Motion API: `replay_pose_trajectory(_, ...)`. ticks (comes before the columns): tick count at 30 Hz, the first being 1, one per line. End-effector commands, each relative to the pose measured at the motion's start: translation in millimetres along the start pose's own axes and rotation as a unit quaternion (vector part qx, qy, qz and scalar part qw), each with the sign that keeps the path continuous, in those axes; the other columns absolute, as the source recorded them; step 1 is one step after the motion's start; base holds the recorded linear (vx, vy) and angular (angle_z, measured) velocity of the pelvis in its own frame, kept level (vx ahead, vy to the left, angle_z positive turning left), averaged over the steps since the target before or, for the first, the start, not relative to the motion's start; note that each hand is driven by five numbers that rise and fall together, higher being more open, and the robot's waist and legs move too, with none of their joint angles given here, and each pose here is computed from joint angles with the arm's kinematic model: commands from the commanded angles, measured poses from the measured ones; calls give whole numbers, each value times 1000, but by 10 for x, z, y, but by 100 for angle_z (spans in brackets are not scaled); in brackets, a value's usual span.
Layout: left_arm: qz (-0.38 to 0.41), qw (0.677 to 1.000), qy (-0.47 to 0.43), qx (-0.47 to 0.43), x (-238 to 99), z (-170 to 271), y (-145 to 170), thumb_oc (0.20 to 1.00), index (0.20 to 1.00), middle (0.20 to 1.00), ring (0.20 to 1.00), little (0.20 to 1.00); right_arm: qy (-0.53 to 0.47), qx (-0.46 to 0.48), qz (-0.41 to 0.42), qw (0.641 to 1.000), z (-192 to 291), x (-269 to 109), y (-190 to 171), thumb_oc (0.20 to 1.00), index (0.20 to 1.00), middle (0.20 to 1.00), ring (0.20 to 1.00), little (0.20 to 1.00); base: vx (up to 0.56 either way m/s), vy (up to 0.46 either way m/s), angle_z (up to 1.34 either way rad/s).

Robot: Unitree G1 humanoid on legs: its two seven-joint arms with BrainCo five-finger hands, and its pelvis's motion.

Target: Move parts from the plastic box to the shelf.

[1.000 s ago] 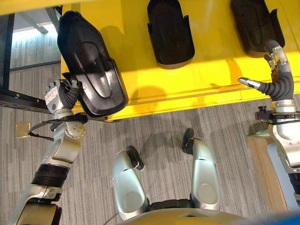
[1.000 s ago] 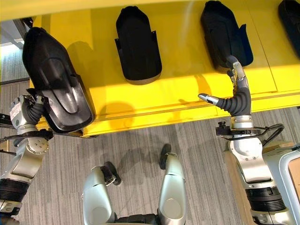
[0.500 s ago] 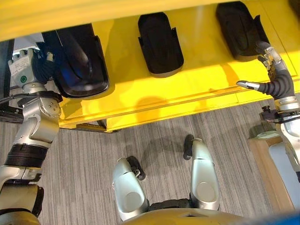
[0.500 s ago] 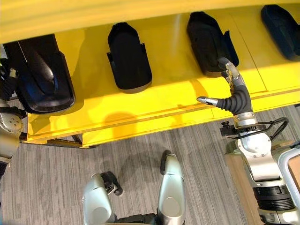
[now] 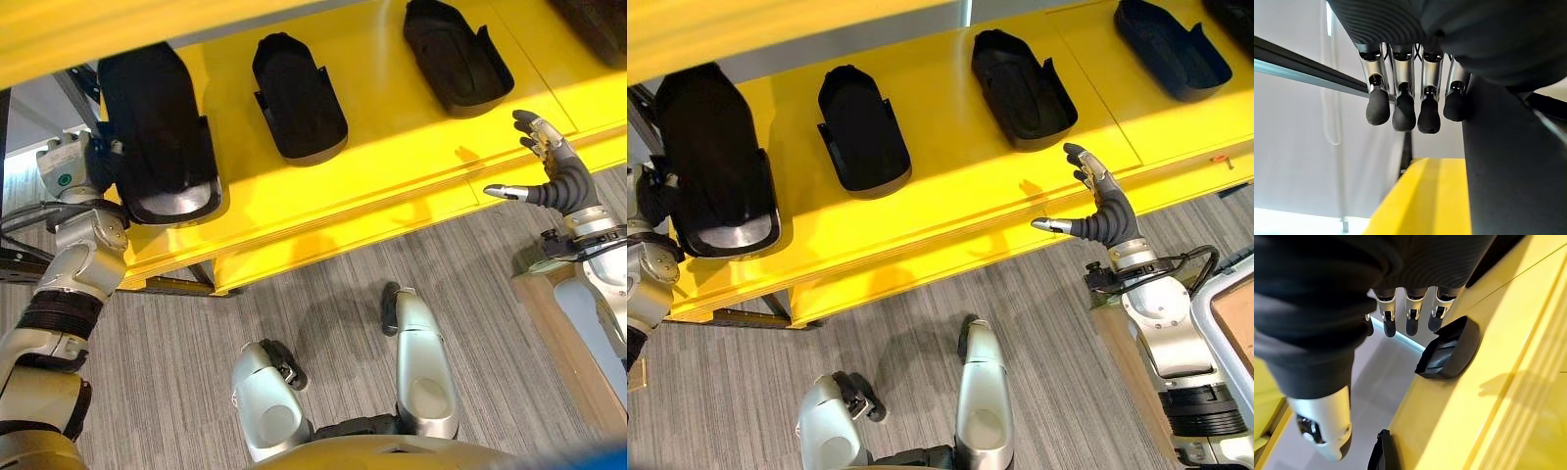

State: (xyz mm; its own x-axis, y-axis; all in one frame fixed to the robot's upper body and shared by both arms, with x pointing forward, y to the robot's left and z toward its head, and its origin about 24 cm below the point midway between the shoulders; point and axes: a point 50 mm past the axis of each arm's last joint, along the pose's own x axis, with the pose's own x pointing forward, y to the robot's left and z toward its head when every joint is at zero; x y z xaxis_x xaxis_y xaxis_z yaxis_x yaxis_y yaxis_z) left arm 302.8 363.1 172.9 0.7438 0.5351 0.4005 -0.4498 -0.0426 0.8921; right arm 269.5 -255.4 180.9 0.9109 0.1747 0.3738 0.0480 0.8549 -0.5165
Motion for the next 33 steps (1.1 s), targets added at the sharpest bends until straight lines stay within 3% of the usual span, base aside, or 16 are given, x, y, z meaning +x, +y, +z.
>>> replay_pose_trajectory(1, 47, 999, 25, 9, 43, -119, 156, 200, 200, 200, 200, 200, -34, 8, -7, 999, 89, 9, -23, 1000, 1000, 1000, 1000, 1000, 31, -8, -8)
replay_pose_trajectory(15, 19, 996, 86, 28, 36, -300, 10, 200, 200, 200, 200, 200, -19, 10, -2, 1000, 31, 7, 24, 1000, 1000, 1000, 1000, 1000, 20, -5, 1)
replay_pose_trajectory(33, 10, 992, 96, 78, 220, -249, 136, 200, 200, 200, 200, 200, 6, 10, 11, 1000, -65, -47, 40, 1000, 1000, 1000, 1000, 1000, 49, 1, -2)
